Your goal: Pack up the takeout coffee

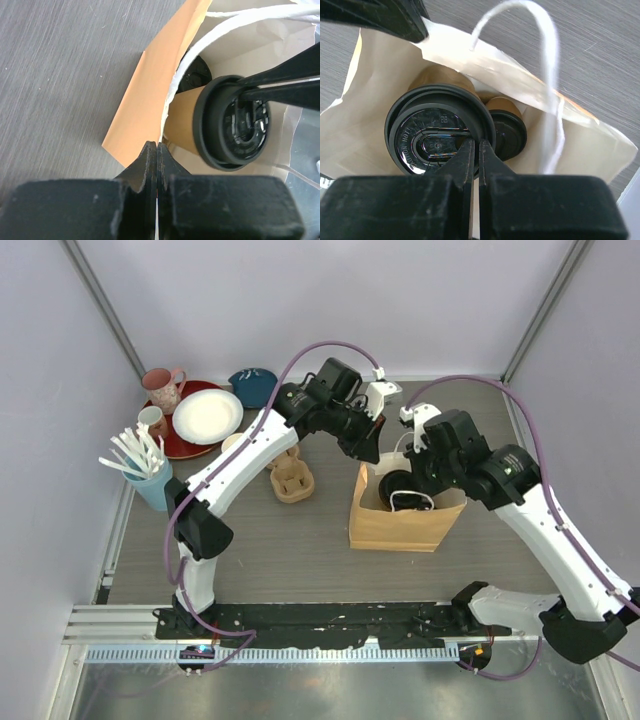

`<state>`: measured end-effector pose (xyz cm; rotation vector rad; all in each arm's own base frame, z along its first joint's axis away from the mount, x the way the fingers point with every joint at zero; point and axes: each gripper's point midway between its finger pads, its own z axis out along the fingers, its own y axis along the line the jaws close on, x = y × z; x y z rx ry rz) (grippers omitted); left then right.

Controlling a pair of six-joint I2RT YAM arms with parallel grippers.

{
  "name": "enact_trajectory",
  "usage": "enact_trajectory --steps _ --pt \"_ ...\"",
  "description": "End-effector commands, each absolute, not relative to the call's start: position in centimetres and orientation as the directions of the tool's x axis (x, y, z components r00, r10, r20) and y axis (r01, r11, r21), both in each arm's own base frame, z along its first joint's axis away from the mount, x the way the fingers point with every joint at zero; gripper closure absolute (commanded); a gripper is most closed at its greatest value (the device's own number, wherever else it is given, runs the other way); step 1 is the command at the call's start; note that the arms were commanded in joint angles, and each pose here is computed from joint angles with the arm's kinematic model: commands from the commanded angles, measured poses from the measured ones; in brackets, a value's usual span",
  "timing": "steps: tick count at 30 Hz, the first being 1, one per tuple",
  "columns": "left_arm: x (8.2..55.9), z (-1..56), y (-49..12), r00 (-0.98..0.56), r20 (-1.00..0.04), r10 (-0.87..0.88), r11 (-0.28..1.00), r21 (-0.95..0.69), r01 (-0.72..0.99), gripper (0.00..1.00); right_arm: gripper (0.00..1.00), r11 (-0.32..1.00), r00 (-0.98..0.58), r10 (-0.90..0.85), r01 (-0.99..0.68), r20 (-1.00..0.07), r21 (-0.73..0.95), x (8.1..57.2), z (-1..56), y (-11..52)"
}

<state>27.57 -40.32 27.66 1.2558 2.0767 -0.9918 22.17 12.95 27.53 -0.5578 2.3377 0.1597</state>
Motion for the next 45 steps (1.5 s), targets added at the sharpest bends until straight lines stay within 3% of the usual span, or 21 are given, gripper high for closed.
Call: enact_trajectory --steps 1,9,18,26,32,45 --pt "26.5 31.1 -40.7 -0.460 -0.771 0.441 0.291 -0.362 0.886 1.00 0.99 0.883 -0.620 -0.329 -0.469 -0.713 0.000 23.3 27.8 15.2" --pt "28.3 30.2 -40.8 -0.510 -0.755 0.413 0.396 -0.356 0.846 1.00 0.99 0.799 -0.498 -0.428 -0.598 -0.754 -0.060 22.1 27.7 16.2" --pt "26.8 31.4 -41.0 -0.454 -0.779 0.434 0.291 -0.355 0.888 1.00 0.99 0.645 -0.419 -0.604 -0.757 -0.678 -0.106 21.1 25.0 17.1" --pt "25.9 31.9 -41.0 -0.445 -0.783 0.435 0.245 -0.373 0.895 1.00 0.99 0.698 -0.533 -0.603 -0.713 -0.593 -0.069 22.1 22.3 17.4" --pt "26.3 31.9 -40.9 -0.435 -0.790 0.433 0.262 -0.351 0.899 1.00 0.99 0.677 -0.494 -0.596 -0.733 -0.633 -0.065 21.5 21.3 17.3" --pt "28.5 31.5 -39.9 -0.349 -0.815 0.463 0.320 -0.214 0.923 1.00 0.99 0.645 -0.504 -0.647 -0.762 -0.572 -0.058 19.5 18.6 15.9"
